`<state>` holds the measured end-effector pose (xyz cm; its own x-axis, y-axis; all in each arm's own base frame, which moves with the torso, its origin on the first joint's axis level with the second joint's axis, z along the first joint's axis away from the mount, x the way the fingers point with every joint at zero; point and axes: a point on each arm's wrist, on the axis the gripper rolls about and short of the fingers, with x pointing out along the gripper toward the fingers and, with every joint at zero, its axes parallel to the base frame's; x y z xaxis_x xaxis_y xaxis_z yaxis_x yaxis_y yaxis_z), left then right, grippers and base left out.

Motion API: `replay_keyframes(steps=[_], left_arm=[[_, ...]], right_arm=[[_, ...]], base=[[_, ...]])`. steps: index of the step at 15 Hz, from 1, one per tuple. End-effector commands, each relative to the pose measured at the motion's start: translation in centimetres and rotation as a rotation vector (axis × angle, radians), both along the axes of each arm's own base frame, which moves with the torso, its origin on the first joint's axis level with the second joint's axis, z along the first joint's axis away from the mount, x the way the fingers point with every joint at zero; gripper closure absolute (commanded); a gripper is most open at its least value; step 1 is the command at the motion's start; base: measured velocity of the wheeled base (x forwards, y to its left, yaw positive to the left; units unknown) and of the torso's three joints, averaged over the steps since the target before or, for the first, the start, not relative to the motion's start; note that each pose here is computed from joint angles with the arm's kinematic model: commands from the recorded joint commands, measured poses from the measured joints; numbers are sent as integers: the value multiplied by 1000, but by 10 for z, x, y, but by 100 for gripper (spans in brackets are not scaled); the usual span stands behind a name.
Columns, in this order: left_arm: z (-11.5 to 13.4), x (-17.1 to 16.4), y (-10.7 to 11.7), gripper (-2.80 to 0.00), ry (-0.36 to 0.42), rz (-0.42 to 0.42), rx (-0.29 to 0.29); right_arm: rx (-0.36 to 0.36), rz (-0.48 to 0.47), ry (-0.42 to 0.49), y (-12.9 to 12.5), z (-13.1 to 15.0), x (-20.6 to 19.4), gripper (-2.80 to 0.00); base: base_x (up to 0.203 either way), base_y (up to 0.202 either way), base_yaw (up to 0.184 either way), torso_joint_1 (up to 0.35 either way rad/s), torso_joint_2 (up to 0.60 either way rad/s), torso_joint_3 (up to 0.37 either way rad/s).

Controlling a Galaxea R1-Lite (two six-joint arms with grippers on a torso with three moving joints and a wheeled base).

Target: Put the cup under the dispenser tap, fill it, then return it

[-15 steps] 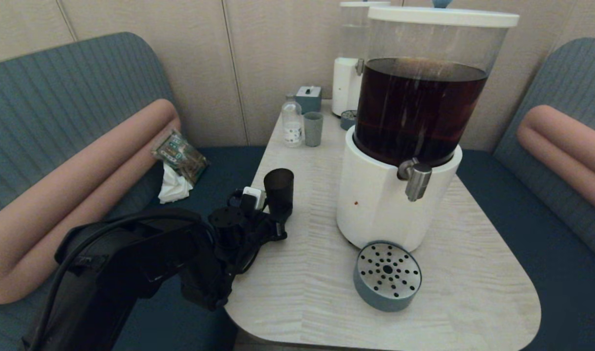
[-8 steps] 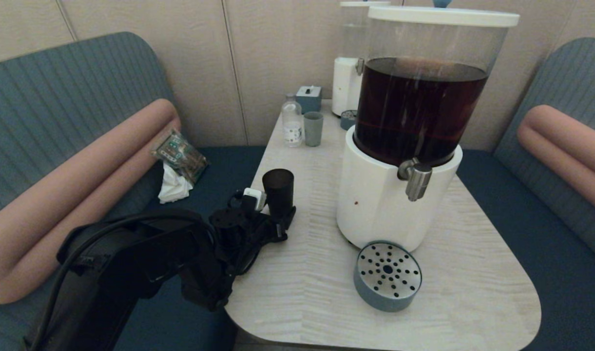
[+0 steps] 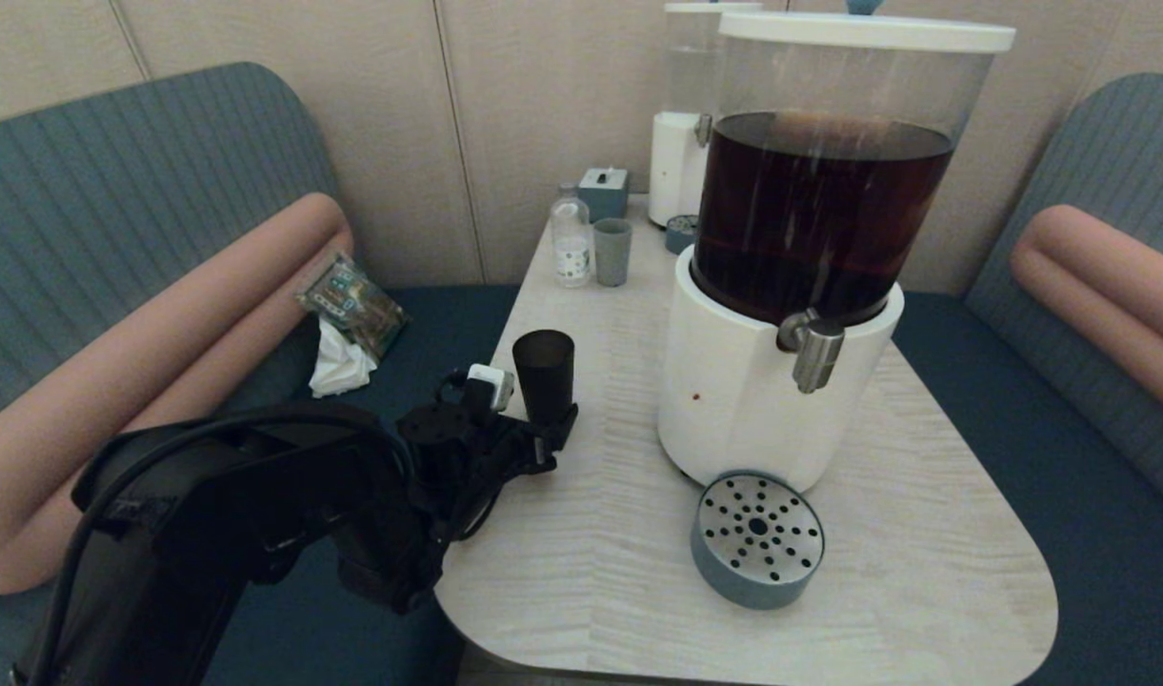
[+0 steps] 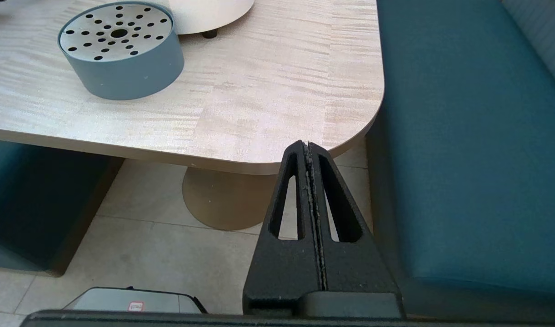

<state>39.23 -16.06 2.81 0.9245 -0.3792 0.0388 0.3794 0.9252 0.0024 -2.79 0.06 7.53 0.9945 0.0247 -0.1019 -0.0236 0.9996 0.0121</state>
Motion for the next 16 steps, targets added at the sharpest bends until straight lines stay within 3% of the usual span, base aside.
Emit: replay_keyframes(steps=[1, 7, 15, 16], left_arm=[[10, -10, 4, -280, 1, 4, 1], [29, -45, 17, -280, 47, 12, 16], [90, -120, 50, -280, 4, 67, -8], [99, -132, 54, 0, -16, 72, -18]], right_arm=[[0, 0, 2, 0, 0, 0, 0], [0, 0, 1, 0, 0, 0, 0], [1, 0, 2, 0, 0, 0, 0], [0, 1, 2, 0, 0, 0, 0]], base=[[0, 0, 0, 0, 0, 0], [0, 0, 0, 0, 0, 0], [0, 0, 0, 0, 0, 0], [0, 0, 0, 0, 0, 0]])
